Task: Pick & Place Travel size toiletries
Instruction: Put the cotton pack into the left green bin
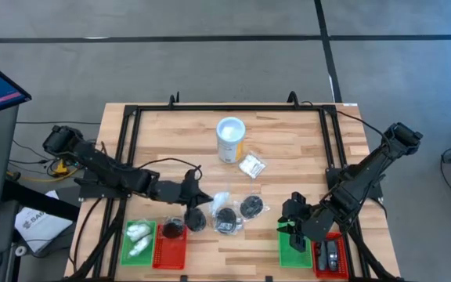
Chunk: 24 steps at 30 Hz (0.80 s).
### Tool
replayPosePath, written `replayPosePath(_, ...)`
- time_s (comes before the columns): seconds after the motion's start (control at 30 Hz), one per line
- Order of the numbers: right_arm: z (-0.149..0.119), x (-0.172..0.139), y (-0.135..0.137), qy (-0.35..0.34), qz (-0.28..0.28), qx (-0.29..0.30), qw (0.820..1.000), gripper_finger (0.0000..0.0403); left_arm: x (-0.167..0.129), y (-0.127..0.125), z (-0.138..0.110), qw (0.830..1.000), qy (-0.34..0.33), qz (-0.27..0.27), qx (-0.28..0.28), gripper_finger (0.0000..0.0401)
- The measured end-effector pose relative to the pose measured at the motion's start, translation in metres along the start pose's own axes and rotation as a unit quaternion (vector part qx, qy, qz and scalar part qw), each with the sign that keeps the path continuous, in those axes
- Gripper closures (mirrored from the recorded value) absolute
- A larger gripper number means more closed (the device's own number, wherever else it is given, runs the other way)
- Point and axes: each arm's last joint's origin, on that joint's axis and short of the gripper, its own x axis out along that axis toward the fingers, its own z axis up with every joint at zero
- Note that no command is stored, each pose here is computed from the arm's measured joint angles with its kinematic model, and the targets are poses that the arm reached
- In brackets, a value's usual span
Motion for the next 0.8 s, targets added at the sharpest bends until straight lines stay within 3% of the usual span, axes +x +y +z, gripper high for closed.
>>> replayPosePath(0.63, 0.001, 0.0, -0.001, -0.011, -0.009, 0.0, 1.0, 0.0275, -0.082, -0.065, -0.012, 0.99, -0.015, -0.132, 0.055, 0.0401)
replayPosePath(0.8, 0.001, 0.0, -0.001, -0.012, -0.009, 0.0, 1.0, 0.0275, -0.1, -0.077, -0.02, 0.988, -0.017, -0.145, 0.048, 0.0401)
